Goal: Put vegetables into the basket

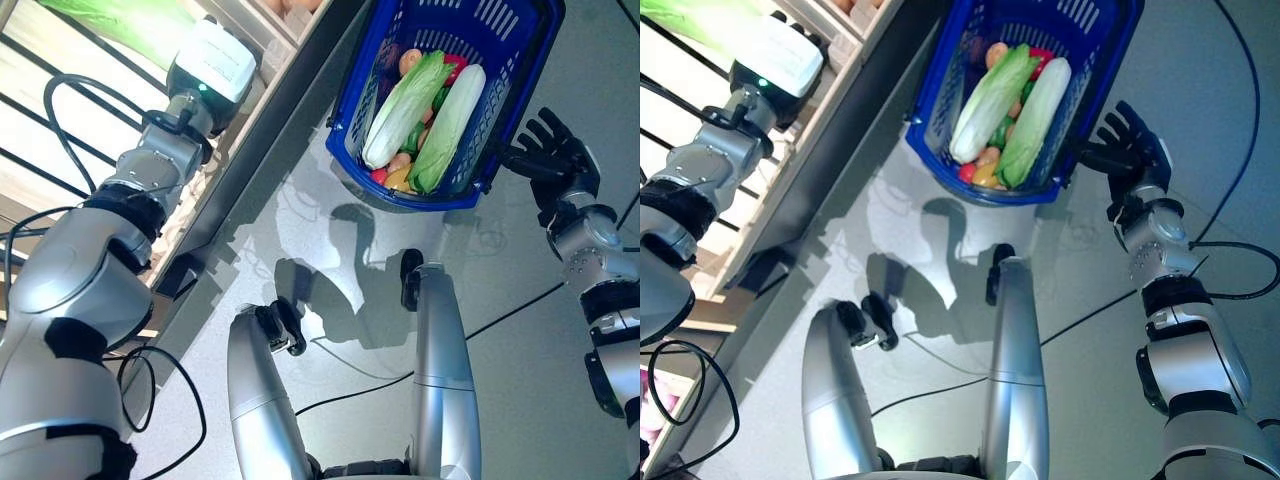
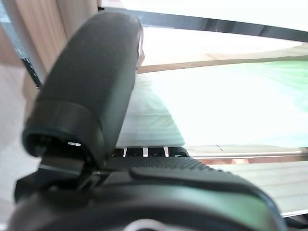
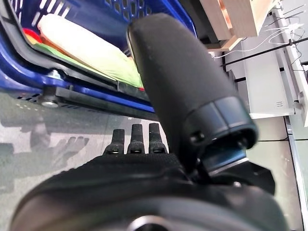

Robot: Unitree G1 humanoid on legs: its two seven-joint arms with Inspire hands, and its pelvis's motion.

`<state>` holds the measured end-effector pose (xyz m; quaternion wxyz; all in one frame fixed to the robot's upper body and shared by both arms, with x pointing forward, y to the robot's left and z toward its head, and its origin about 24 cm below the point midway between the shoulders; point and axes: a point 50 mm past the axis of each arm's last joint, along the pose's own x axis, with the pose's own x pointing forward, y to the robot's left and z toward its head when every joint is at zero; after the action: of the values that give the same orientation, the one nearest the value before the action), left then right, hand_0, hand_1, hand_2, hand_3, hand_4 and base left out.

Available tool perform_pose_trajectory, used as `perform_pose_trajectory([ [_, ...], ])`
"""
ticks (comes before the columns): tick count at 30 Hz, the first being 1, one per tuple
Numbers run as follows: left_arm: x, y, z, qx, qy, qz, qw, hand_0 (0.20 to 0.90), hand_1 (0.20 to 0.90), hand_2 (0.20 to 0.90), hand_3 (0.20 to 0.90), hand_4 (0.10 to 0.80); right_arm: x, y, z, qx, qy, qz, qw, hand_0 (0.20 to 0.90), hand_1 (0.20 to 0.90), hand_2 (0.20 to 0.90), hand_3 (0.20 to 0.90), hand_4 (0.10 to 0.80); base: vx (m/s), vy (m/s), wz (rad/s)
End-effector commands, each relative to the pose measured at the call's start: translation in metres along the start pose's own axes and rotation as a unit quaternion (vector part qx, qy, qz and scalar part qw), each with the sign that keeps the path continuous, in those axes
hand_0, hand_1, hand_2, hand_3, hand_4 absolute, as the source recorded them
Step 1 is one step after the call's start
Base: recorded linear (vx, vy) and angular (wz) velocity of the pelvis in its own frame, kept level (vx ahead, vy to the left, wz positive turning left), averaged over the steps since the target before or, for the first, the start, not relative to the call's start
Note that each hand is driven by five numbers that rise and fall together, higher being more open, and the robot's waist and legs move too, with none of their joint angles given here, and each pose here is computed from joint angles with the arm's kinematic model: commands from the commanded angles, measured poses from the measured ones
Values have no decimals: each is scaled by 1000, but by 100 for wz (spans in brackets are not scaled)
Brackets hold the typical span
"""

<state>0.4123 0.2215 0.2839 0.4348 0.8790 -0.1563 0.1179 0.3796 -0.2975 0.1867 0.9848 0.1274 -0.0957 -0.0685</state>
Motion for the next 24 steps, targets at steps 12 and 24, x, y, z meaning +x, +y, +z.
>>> perform_pose_trajectory([
  [12,-10,1,-68,-71,191,-49,978,300,300,300,300,400,-3,53,51,87,-161,117,976,900,900,900,900,800,6,0,1],
  [24,-16,-4,-64,-124,167,25,978,300,300,300,300,400,-6,58,31,91,-127,126,980,900,900,900,900,800,24,-2,4],
])
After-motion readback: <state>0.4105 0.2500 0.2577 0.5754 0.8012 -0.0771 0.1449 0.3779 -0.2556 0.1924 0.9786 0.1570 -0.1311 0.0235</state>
